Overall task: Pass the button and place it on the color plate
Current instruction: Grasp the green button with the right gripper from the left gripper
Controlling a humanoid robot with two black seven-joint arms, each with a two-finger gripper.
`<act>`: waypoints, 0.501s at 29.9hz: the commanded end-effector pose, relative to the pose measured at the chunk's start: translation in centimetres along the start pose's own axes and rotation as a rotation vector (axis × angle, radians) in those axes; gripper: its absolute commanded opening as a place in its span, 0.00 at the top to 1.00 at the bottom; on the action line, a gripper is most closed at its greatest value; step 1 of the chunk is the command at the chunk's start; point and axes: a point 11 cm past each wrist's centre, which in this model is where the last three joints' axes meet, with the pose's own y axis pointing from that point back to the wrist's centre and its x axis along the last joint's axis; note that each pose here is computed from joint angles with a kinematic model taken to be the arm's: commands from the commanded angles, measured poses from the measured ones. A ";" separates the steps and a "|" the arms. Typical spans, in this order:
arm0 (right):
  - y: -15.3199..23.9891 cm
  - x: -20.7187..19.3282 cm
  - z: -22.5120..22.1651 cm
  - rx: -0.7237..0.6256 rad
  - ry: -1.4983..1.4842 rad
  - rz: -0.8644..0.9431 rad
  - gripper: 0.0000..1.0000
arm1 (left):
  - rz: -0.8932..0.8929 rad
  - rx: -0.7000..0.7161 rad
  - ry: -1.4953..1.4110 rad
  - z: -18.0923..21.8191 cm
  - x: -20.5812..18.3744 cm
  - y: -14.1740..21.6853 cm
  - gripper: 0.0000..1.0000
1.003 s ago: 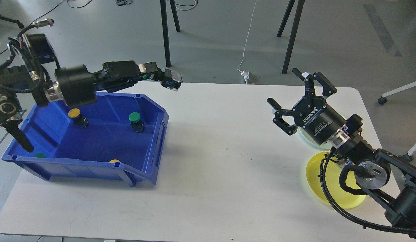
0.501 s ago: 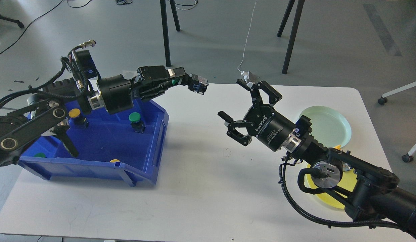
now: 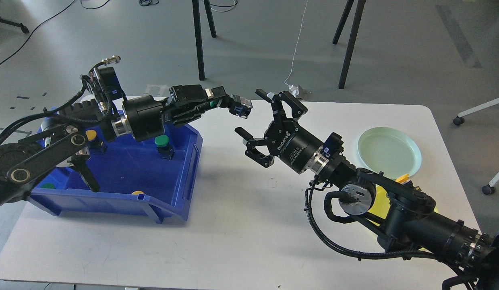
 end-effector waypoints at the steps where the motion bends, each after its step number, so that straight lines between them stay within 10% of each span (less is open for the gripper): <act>1: -0.9 -0.5 0.3 0.003 -0.006 -0.010 0.01 | 0.002 0.003 0.001 -0.1 0.0 0.1 0.90; 8: -1.7 -0.7 -0.2 0.009 0.005 -0.004 0.08 | 0.004 0.005 0.002 -0.2 0.1 0.1 0.90; 15: -1.7 -0.6 0.2 -0.009 0.022 0.012 0.88 | 0.004 0.005 0.002 -0.2 0.1 0.1 0.90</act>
